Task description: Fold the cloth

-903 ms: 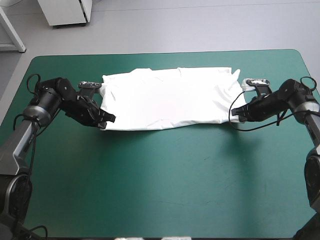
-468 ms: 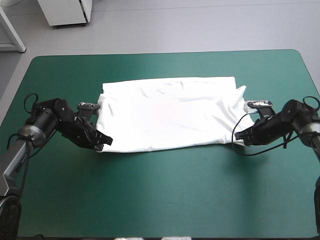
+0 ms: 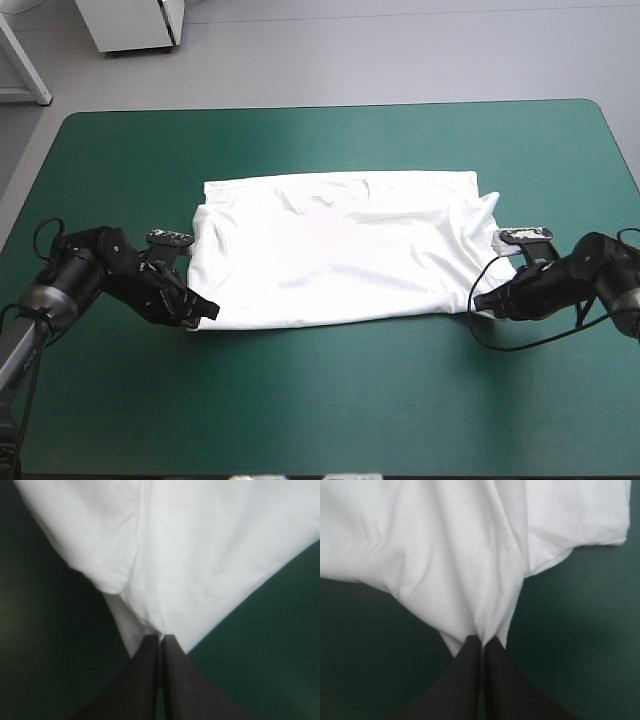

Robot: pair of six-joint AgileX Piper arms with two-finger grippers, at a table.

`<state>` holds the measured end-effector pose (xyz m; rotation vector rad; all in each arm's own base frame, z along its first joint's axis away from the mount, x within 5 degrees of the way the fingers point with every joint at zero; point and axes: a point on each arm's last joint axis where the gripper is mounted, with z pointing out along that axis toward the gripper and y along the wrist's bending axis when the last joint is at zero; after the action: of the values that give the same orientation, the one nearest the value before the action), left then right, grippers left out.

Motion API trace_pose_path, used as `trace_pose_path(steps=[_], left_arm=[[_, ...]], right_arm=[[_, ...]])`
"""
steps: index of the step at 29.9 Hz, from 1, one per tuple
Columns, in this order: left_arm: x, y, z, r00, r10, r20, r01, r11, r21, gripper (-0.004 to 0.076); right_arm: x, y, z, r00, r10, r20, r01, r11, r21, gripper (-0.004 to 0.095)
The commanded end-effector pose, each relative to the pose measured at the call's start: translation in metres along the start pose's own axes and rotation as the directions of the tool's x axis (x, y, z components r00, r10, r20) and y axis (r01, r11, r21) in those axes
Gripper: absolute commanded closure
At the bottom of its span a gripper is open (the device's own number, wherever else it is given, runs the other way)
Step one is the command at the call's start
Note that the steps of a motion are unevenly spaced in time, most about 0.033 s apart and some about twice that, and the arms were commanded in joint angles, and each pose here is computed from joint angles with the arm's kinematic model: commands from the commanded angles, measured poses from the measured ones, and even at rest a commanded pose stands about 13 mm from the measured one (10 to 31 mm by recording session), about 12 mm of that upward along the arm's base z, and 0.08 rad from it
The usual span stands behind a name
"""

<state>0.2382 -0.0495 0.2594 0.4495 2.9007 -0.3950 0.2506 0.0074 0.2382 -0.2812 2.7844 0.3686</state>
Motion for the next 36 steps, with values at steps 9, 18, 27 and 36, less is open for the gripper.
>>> trace_pose_path(steps=[9, 18, 27, 36], left_arm=[[0.021, -0.013, -0.048, 0.992, 0.045, 0.115, -0.036, 0.997, -0.073, 0.0528], [-0.002, -0.01, -0.082, 0.922, 0.006, 0.387, 0.065, 0.983, -0.17, 0.037], [-0.076, 0.02, -0.063, 0.897, 0.033, 0.44, 0.097, 0.959, -0.268, 0.037], [-0.114, 0.065, -0.013, 0.946, -0.088, 0.311, 0.161, 0.963, -0.218, 0.0349]], right_arm=[[0.008, 0.013, -0.031, 0.999, -0.027, 0.03, 0.028, 0.999, -0.022, 0.0606], [0.002, 0.024, -0.067, 0.985, -0.018, 0.17, 0.018, 1.0, 0.003, 0.0381], [-0.017, 0.029, -0.094, 0.963, -0.055, 0.265, 0.049, 0.998, 0.029, 0.0381], [-0.026, 0.034, -0.099, 0.956, -0.09, 0.279, 0.083, 0.996, 0.037, 0.0382]])
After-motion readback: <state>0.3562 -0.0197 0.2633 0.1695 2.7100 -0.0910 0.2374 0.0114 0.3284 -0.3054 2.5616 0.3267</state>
